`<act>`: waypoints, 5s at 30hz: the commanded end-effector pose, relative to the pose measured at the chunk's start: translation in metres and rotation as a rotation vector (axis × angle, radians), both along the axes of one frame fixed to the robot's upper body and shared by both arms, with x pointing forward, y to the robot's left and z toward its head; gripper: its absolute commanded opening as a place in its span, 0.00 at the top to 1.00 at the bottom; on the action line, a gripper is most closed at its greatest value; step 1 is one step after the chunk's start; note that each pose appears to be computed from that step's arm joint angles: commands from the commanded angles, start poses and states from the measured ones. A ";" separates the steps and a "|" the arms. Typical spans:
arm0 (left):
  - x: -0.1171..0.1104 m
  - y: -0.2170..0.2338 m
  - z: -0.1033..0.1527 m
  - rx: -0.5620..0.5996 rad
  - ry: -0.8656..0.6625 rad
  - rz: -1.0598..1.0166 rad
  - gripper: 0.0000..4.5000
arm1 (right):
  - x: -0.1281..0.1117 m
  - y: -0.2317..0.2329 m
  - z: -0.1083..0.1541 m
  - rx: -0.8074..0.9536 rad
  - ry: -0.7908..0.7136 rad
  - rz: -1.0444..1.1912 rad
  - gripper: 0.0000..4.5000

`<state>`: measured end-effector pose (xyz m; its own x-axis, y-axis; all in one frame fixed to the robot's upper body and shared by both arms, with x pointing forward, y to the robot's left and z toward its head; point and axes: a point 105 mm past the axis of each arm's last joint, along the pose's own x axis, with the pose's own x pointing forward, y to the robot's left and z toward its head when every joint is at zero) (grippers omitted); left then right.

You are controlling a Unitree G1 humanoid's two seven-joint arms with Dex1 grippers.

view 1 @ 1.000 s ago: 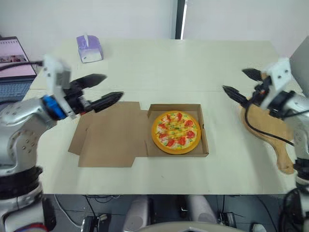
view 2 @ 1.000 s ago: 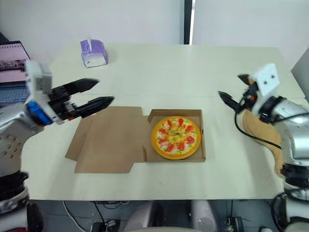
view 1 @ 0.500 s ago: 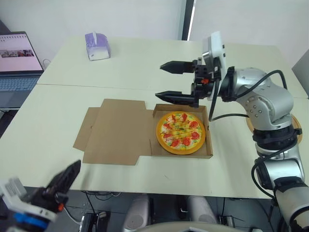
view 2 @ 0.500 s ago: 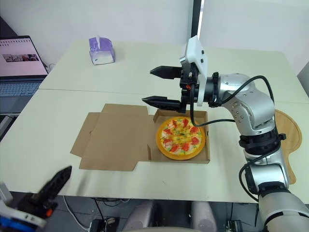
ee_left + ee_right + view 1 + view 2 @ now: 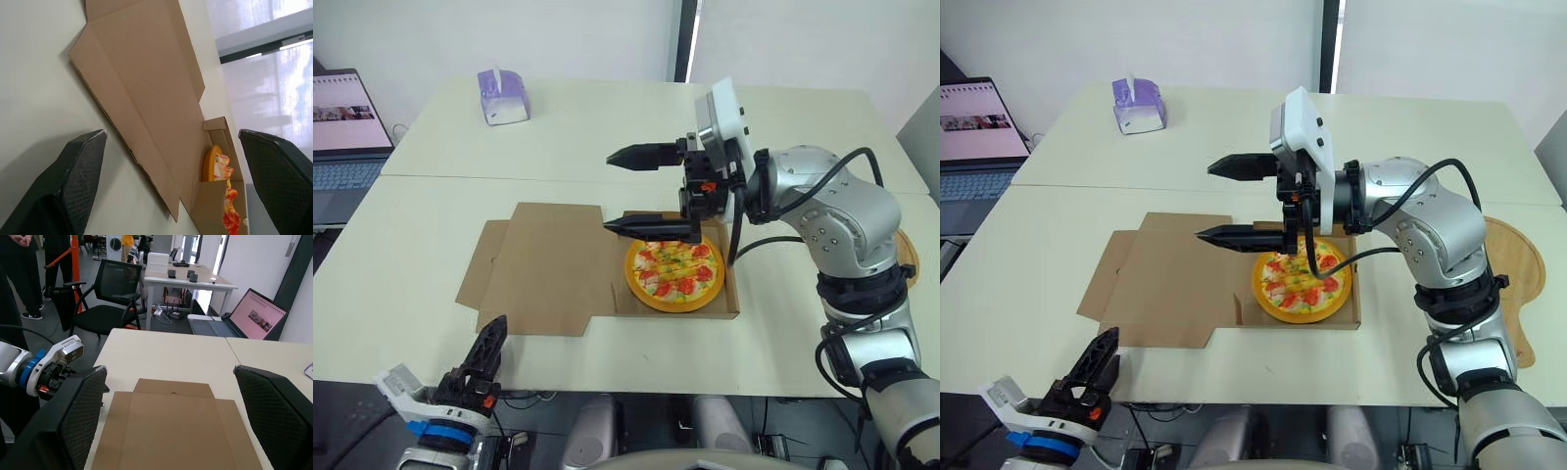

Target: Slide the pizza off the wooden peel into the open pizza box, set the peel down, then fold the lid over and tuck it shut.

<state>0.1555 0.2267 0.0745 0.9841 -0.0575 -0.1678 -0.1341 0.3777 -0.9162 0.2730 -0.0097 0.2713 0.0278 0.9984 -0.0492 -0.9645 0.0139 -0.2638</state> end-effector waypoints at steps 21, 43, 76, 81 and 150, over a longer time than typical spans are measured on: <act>0.027 0.038 0.005 0.013 0.000 0.069 0.00 | -0.006 -0.009 0.012 0.007 -0.027 -0.053 0.01; 0.020 0.047 -0.003 0.038 -0.020 0.064 0.99 | -0.004 -0.009 0.012 0.008 -0.031 -0.056 0.00; 0.178 -0.008 0.156 0.879 -0.509 -0.492 1.00 | 0.130 -0.169 -0.071 -0.390 -0.177 -0.697 0.67; 0.192 -0.014 0.160 0.891 -0.543 -0.507 1.00 | 0.135 -0.192 -0.107 -0.512 -0.158 -0.707 1.00; 0.264 -0.073 0.199 0.956 -0.794 -0.618 1.00 | 0.146 -0.144 -0.007 0.145 0.064 -0.716 0.01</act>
<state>0.4220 0.1579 0.2540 0.7135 -0.6858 0.1437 0.6985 0.7123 -0.0692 0.4211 -0.1587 0.2442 0.7026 0.7115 0.0108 -0.7052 0.6982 -0.1232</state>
